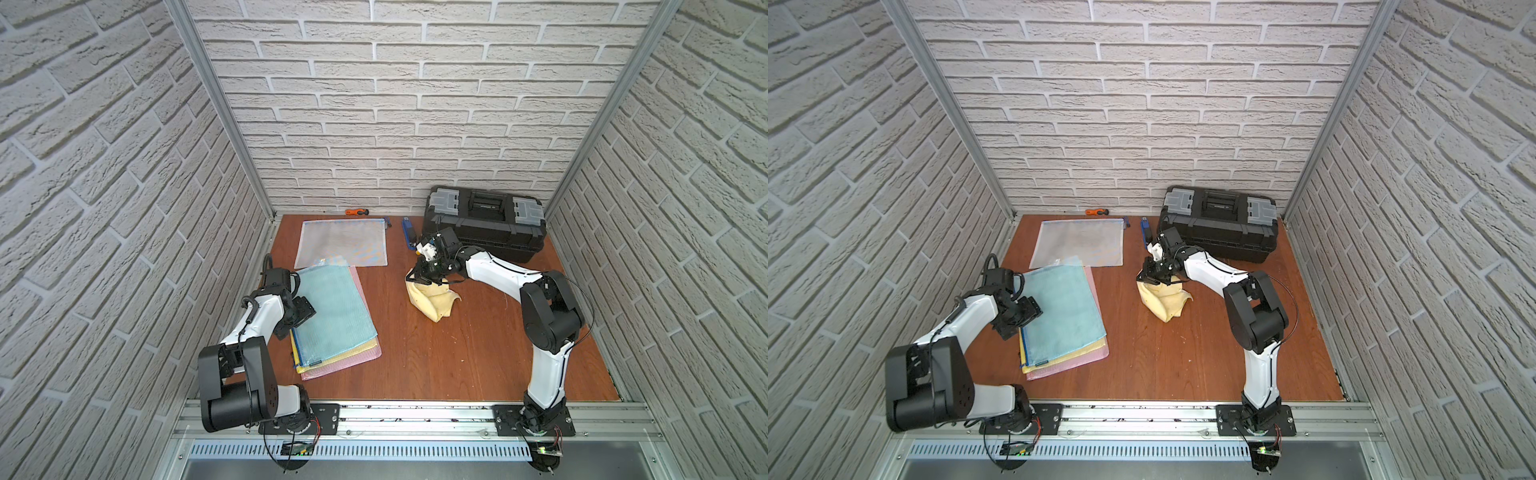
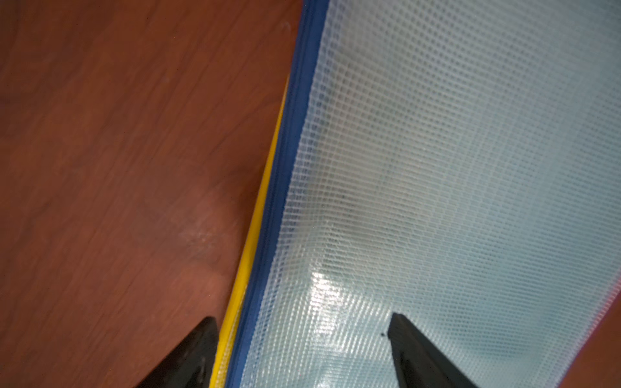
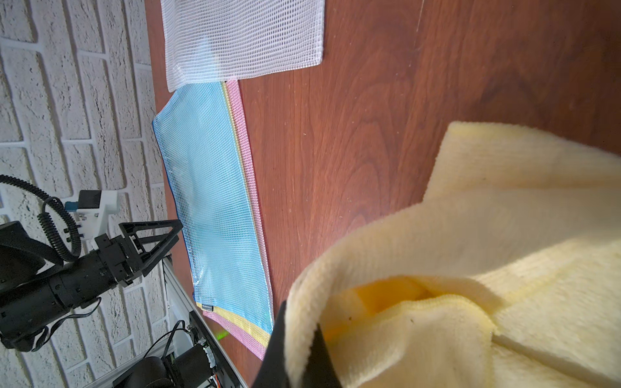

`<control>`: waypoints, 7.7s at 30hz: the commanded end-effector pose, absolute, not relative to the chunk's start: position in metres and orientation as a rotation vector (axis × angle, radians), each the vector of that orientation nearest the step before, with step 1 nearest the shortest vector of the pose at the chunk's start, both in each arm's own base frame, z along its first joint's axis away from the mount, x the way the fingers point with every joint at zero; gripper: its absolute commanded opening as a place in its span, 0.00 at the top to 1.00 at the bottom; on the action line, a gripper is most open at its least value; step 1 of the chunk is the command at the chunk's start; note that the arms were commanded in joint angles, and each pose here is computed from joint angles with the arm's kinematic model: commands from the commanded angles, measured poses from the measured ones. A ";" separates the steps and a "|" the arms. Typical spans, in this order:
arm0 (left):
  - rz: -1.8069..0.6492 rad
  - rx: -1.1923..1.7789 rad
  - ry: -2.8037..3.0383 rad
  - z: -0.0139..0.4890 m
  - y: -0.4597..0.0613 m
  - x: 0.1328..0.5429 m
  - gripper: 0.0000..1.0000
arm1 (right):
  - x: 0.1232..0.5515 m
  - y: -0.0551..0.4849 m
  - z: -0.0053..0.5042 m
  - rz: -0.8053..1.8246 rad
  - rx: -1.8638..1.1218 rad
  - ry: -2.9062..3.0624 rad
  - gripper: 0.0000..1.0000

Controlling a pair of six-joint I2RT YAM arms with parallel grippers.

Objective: Wipe the document bag
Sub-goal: Pick up the document bag, then place the document bag at the center of the board, then adjust the cleaning item in the document bag, then wipe the dirt from the document bag.

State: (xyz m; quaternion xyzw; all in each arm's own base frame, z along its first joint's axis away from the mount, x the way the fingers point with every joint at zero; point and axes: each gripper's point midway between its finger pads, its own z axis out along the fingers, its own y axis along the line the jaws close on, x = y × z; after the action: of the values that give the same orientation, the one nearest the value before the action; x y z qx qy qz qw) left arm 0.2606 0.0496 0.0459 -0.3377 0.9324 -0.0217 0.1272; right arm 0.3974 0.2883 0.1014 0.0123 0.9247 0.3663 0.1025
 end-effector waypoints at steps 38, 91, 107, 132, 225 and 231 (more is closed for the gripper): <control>-0.190 -0.919 2.692 0.035 0.039 0.286 0.69 | 0.378 0.279 0.101 1.021 -0.028 2.767 0.98; -0.894 -0.409 2.479 0.182 -0.211 0.325 1.00 | 0.326 0.132 0.237 0.707 0.220 2.591 0.98; -1.520 -0.052 2.417 0.212 -0.465 0.311 1.00 | 0.300 0.058 0.317 0.472 0.307 2.406 0.98; -1.274 -0.058 2.625 0.210 -0.376 0.222 0.02 | 0.310 0.118 0.287 0.752 0.113 2.498 0.98; -0.717 -0.259 2.970 -0.003 -0.247 0.350 1.00 | 0.421 0.177 0.018 0.384 0.173 2.973 0.98; -0.726 -0.275 2.974 -0.007 -0.246 0.345 1.00 | 0.440 0.143 0.032 0.328 0.210 2.963 0.98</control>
State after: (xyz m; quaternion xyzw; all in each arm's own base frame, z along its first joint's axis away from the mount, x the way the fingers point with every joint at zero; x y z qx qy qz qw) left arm 0.3700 -0.2577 0.0216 -0.0770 0.9566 -0.2705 0.0756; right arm 0.4404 0.1443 0.0294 0.0886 0.9842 0.1296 0.0814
